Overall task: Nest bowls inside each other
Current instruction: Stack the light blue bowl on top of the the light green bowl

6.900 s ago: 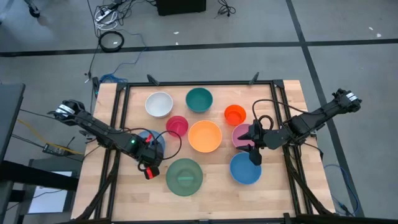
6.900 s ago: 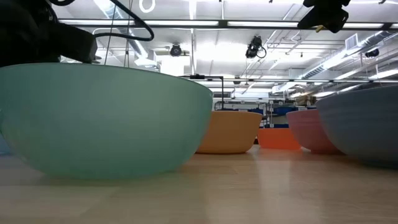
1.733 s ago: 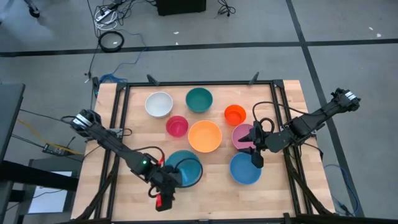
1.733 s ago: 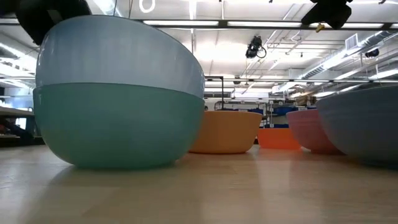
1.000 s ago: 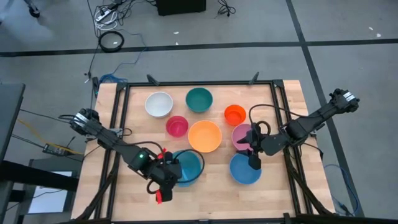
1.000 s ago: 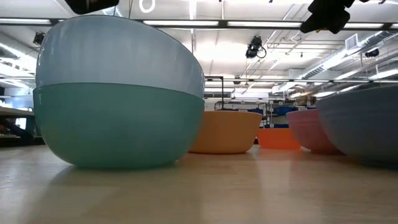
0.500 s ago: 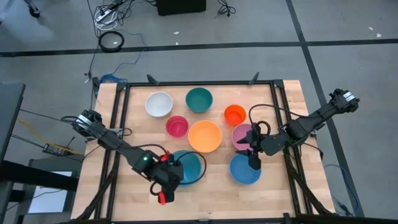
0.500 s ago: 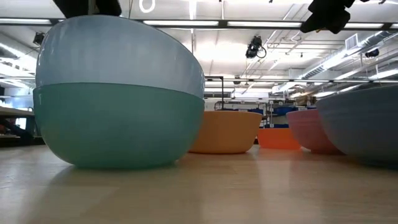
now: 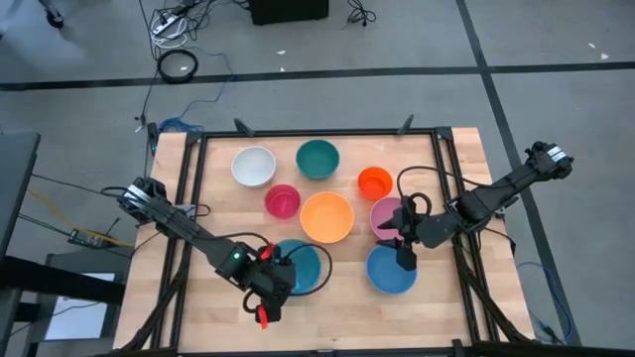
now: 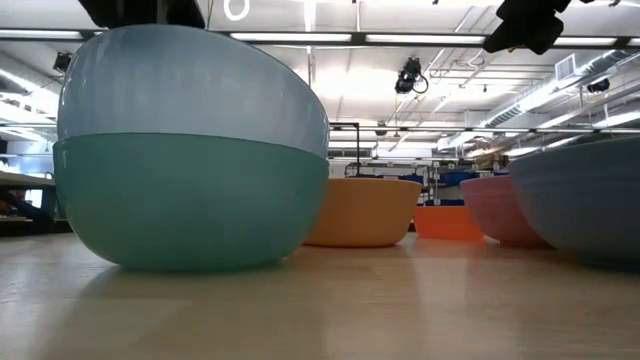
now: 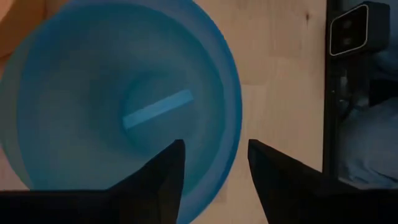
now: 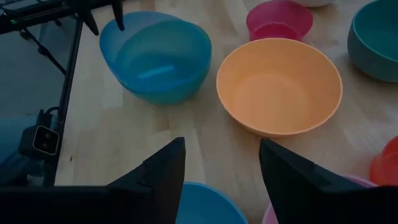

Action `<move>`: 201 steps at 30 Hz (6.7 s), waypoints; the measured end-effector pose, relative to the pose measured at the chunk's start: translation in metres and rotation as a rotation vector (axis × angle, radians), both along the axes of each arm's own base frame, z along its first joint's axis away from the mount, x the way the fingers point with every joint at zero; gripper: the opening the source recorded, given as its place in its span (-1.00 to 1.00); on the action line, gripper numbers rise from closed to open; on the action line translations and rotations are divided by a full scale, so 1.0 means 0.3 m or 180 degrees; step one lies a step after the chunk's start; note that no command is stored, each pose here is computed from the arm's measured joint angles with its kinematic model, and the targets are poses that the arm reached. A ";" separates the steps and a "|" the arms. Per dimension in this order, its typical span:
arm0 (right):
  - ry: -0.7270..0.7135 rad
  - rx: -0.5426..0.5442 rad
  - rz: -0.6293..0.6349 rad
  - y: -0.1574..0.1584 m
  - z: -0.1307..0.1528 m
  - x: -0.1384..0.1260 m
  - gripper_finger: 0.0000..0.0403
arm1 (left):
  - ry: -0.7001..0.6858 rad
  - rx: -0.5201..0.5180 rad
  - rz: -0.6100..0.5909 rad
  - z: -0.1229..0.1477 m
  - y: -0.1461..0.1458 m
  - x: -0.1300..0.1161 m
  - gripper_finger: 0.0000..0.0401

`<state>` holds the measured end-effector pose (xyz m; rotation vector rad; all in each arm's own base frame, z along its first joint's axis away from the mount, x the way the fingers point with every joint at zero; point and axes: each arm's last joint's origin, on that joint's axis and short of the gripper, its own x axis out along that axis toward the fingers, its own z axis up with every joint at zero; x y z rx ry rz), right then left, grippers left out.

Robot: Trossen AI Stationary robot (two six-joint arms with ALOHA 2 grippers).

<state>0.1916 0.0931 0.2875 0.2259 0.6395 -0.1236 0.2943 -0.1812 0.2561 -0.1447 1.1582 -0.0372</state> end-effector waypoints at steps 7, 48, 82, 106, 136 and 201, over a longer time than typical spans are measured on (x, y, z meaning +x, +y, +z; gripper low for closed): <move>-0.0001 0.0001 0.0000 0.000 0.000 0.000 -0.04 | 0.0137 0.0019 -0.0049 -0.045 -0.013 0.017 -0.16; 0.0000 -0.0003 0.0001 0.000 0.000 0.000 -0.04 | 0.0096 -0.0032 0.0054 -0.051 -0.018 0.025 -0.71; -0.0745 0.0077 0.0274 0.062 0.046 0.071 -0.04 | -0.0239 0.0483 0.0205 0.297 0.002 0.004 0.15; -0.1425 0.1422 0.0382 0.228 -0.268 0.446 -0.19 | -0.0519 0.1924 0.1446 0.226 0.030 -0.121 0.14; -0.1081 0.2083 -0.0097 0.171 -0.357 0.498 -0.21 | -0.0945 0.2439 0.1852 0.114 0.074 -0.130 0.14; -0.0849 -0.1239 0.1896 0.149 -0.298 0.571 -0.21 | -0.0852 0.2275 0.1951 0.109 0.067 -0.136 0.14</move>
